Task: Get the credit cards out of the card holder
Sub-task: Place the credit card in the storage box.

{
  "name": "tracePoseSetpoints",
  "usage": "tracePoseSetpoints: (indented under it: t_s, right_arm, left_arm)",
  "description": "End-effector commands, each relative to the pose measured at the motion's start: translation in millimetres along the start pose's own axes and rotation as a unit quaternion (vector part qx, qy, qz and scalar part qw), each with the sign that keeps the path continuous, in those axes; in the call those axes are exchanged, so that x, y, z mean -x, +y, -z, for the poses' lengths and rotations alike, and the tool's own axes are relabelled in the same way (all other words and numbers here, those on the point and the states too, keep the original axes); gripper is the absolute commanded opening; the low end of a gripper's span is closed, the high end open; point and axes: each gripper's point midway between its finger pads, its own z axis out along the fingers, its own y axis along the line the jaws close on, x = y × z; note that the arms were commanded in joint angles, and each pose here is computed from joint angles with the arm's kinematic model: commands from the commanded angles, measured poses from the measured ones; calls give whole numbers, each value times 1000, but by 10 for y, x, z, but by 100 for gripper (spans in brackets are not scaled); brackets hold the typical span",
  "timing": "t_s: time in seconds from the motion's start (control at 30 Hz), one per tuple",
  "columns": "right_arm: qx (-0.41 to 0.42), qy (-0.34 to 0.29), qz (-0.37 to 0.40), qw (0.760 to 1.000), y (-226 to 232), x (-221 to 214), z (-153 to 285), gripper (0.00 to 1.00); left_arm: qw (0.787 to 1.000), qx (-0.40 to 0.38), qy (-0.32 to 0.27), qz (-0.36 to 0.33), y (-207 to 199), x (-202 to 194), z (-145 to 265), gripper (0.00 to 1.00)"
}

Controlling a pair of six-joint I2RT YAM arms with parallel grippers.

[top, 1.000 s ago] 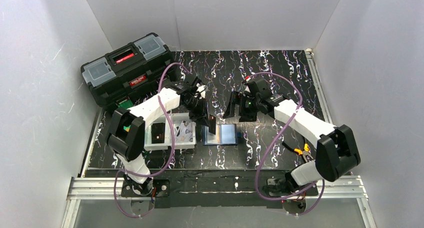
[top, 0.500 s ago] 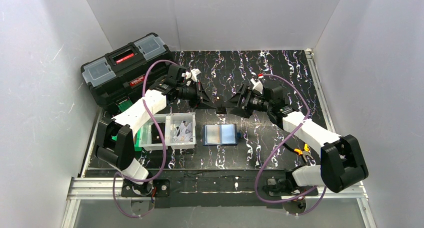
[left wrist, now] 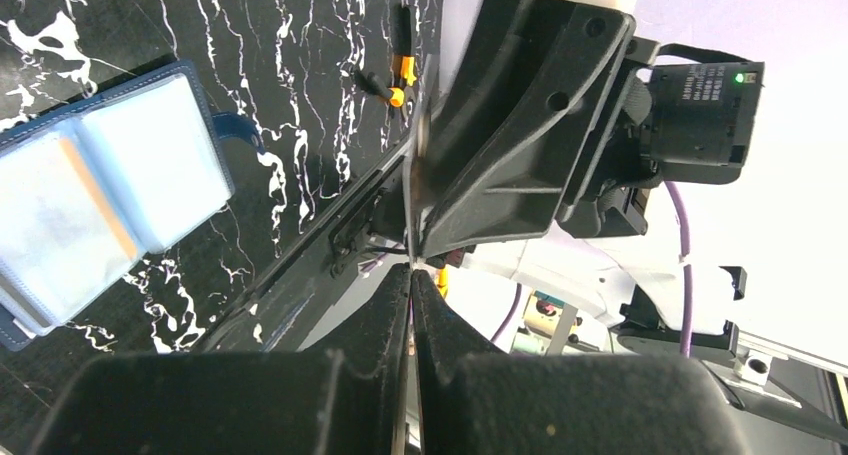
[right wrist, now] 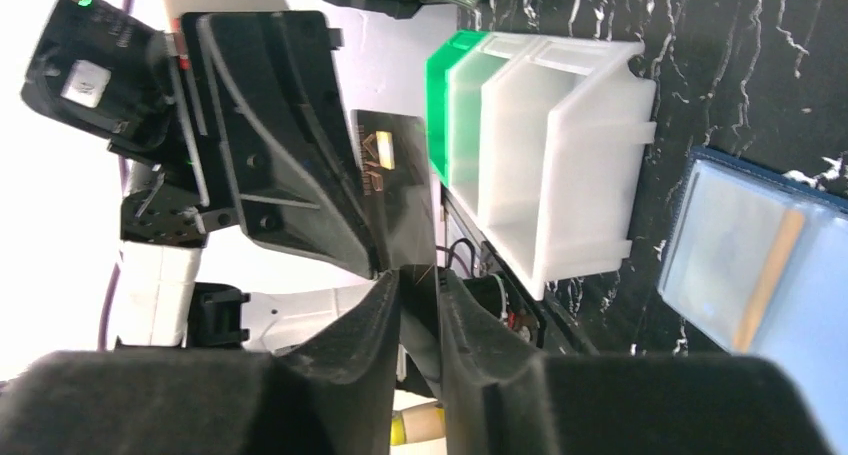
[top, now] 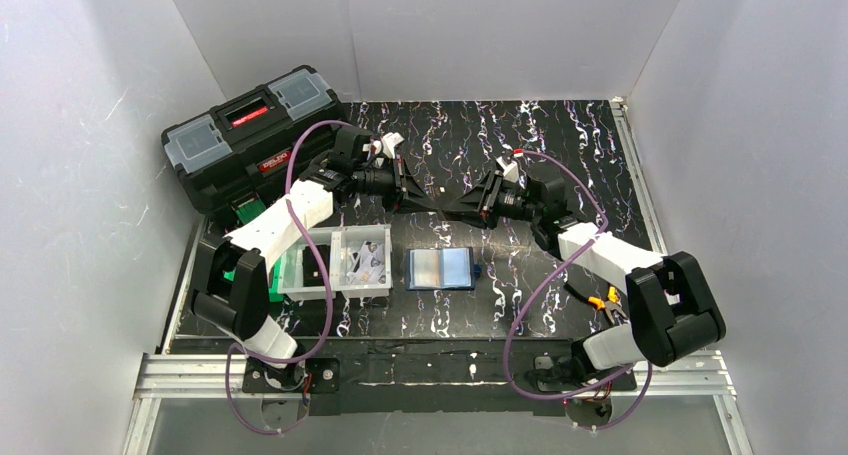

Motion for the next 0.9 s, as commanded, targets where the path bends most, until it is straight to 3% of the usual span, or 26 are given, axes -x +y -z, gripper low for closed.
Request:
tracePoseSetpoints:
  t_s: [0.0, 0.07, 0.1, 0.2, 0.3, 0.47, 0.73, 0.8, 0.87]
  right_arm:
    - [44, 10, 15, 999, 221, 1, 35, 17]
    - [51, 19, 16, 998, 245, -19, 34, 5]
    - [55, 25, 15, 998, 253, -31, 31, 1]
    - [77, 46, 5, 996, 303, -74, 27, 1]
    - [102, 62, -6, 993, 357, -99, 25, 1]
    - [125, 77, -18, 989, 408, -117, 21, 1]
    - [125, 98, -13, 987, 410, -186, 9, 1]
    - [117, 102, -6, 988, 385, -208, 12, 15]
    - [106, 101, 4, 989, 359, -234, 32, 47]
  left_arm:
    - [1000, -26, 6, -12, -155, -87, 121, 0]
    - [1000, -28, 6, -13, -161, -89, 122, 5]
    - [1000, -28, 4, -12, -166, -86, 129, 16]
    - [999, -34, -2, -13, -190, -66, 134, 38]
    - [999, -39, -7, -11, -214, -34, 132, 43]
    - [999, -52, -12, -6, -267, 9, 126, 40]
    - [999, -52, -11, 9, -211, 46, 78, 0]
    - [999, -46, -16, 8, -167, 49, 71, 0]
    - [999, -33, -22, 3, -124, 52, 77, 0]
